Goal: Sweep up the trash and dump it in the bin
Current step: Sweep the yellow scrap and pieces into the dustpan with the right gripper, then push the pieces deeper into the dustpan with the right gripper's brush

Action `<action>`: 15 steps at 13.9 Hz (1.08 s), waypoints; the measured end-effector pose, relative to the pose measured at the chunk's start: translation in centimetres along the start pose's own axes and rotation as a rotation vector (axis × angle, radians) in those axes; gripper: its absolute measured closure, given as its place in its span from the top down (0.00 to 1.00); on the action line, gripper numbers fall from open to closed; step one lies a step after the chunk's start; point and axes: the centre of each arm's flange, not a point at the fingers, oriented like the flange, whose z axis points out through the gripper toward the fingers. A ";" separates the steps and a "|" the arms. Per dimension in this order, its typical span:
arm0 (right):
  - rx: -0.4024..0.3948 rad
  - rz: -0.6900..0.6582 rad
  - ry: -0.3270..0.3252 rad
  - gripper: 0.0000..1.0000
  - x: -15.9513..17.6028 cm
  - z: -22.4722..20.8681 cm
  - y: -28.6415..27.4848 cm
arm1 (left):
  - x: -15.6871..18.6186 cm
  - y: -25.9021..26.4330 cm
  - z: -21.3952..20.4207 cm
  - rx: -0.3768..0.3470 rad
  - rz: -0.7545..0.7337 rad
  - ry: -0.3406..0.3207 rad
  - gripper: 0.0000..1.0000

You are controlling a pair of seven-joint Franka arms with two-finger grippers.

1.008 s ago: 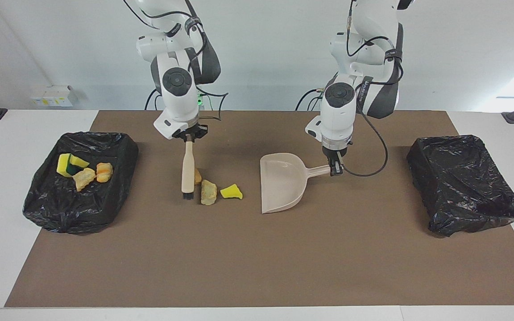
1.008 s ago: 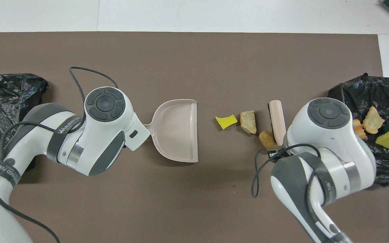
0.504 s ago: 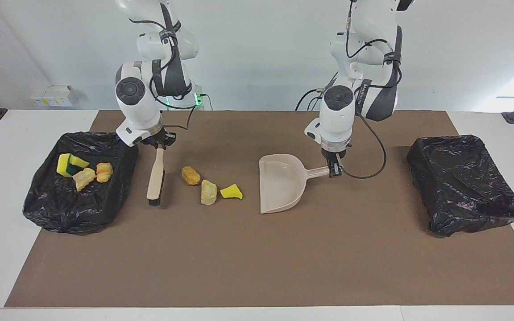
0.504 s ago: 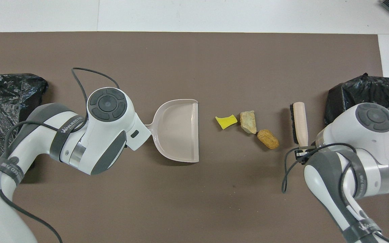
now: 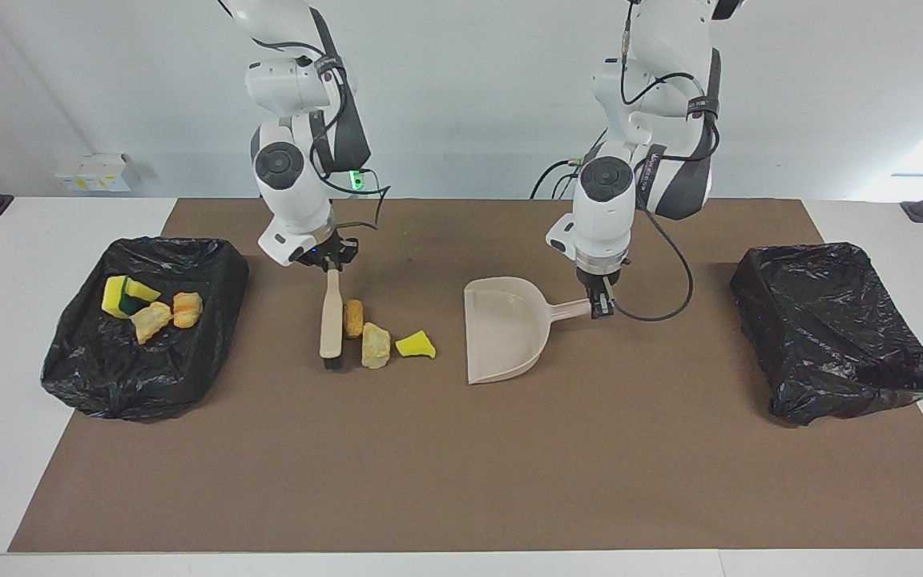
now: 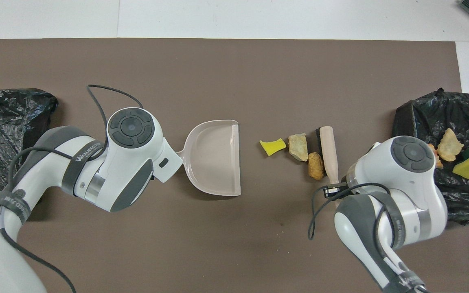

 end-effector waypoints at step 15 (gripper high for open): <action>0.191 0.026 -0.036 0.25 0.8 -0.2 -19.4 | 0.0 0.3 0.6 -0.007 -0.016 -0.003 0.32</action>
